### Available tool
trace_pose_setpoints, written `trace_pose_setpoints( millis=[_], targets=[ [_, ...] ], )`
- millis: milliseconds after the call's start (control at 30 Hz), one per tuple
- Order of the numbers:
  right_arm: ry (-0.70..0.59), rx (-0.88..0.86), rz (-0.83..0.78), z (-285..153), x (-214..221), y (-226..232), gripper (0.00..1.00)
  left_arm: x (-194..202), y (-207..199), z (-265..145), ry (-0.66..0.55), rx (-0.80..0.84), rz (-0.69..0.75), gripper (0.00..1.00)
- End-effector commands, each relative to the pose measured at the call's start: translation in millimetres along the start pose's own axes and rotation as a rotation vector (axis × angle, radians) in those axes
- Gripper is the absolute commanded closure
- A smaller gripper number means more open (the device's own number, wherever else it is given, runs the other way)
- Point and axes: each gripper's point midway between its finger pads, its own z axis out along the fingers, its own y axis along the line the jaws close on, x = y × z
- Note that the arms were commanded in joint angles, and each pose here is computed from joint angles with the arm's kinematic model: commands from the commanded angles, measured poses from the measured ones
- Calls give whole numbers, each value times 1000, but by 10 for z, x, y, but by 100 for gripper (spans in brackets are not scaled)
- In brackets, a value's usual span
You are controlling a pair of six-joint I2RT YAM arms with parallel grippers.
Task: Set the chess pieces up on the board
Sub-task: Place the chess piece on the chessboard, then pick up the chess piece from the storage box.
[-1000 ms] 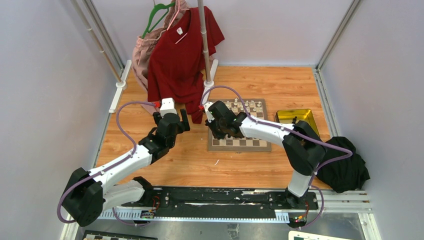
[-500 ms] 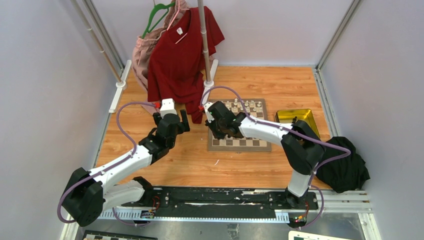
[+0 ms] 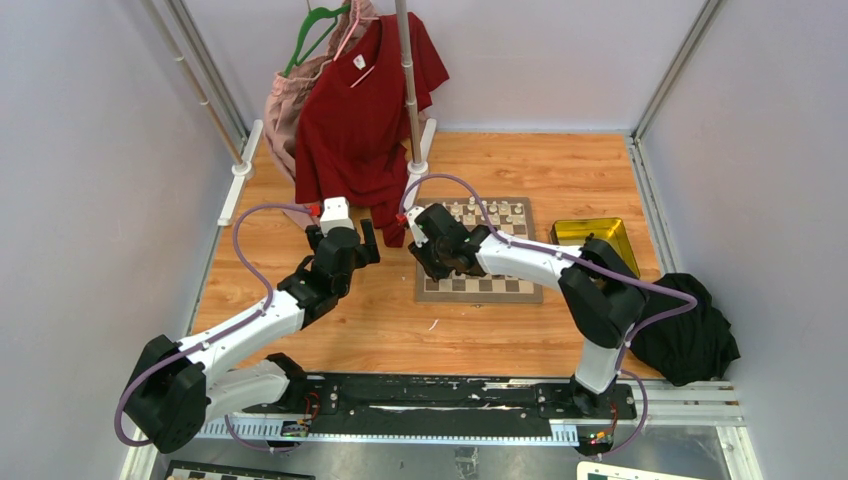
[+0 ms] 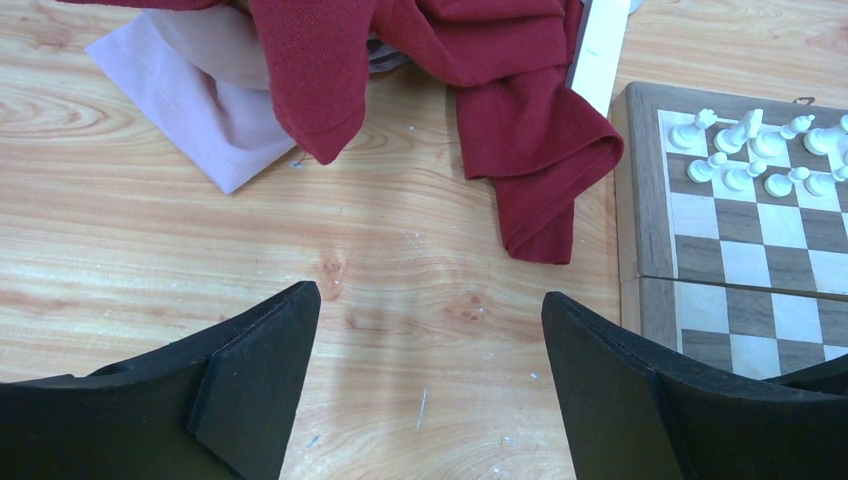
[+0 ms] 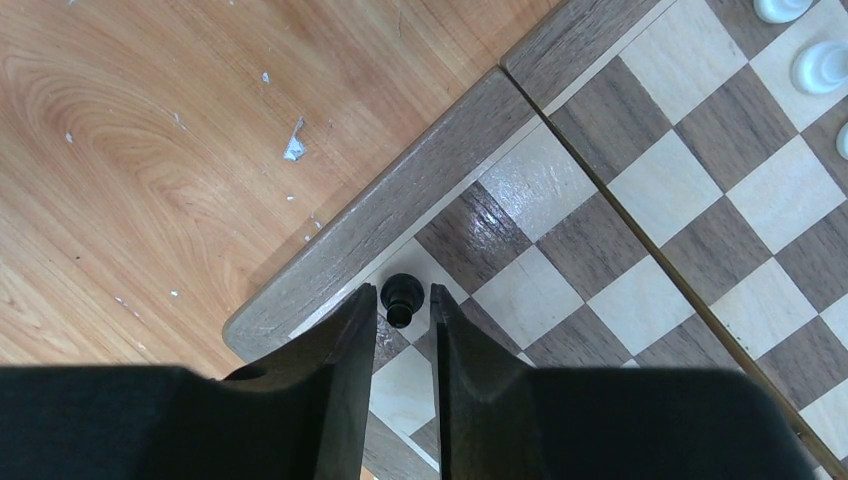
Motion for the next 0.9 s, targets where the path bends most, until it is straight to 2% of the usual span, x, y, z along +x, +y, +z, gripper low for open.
trace_pose_setpoints(
  millis=[0,300,467,700,867],
  targets=[
    [-18,2,-25,-60,-137,34,69,-105,-4,12,-35,-6,-31,12],
    [-142,76,2,-492,-613,-191,66,-225,-172,88,-35,15,-77,11],
    [-187,237,118,-766,-680,-762,65,-306,-387,229,-11,47,-57,10],
    [-221,541,451,-1277,-122,-1812,63,-366,-662,444,6,88,-41,5],
    [-260,783,693,-1686,532,-2314,54,-310,-929,628,48,144,-51,3]
  ],
)
